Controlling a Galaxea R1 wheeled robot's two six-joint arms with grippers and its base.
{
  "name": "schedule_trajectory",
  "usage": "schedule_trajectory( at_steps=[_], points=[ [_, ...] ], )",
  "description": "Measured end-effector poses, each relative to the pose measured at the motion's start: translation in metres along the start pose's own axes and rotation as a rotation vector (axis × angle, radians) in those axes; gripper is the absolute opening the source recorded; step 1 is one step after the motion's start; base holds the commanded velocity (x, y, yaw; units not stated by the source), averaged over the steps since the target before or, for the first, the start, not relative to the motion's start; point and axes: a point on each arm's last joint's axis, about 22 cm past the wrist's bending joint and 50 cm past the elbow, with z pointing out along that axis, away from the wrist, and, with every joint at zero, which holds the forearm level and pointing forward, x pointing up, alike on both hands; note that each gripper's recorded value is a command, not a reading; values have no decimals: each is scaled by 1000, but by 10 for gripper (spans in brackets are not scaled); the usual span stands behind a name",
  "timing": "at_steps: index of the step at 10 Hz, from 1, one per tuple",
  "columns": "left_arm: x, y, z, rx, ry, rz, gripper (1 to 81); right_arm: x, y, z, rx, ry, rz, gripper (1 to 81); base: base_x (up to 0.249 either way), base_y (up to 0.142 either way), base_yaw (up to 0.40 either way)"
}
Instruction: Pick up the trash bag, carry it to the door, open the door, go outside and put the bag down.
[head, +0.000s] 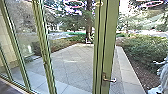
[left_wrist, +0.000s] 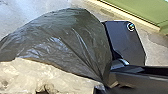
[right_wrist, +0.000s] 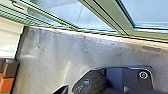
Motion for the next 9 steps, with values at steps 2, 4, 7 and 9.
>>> schedule_trajectory(
  at_steps=[2,4,7,9],
  points=[
    [0,0,0,0,0,0,10,16,-7,-1,-32,-4,28,811,0,0,0],
    [0,0,0,0,0,-1,10,30,-12,6,-46,-5,32,811,0,0,0],
    [0,0,0,0,-1,-1,10,68,-9,-3,-68,53,29,811,0,0,0],
    [0,0,0,0,-2,-2,10,101,-1,-19,-88,121,41,811,0,0,0]
  ],
)
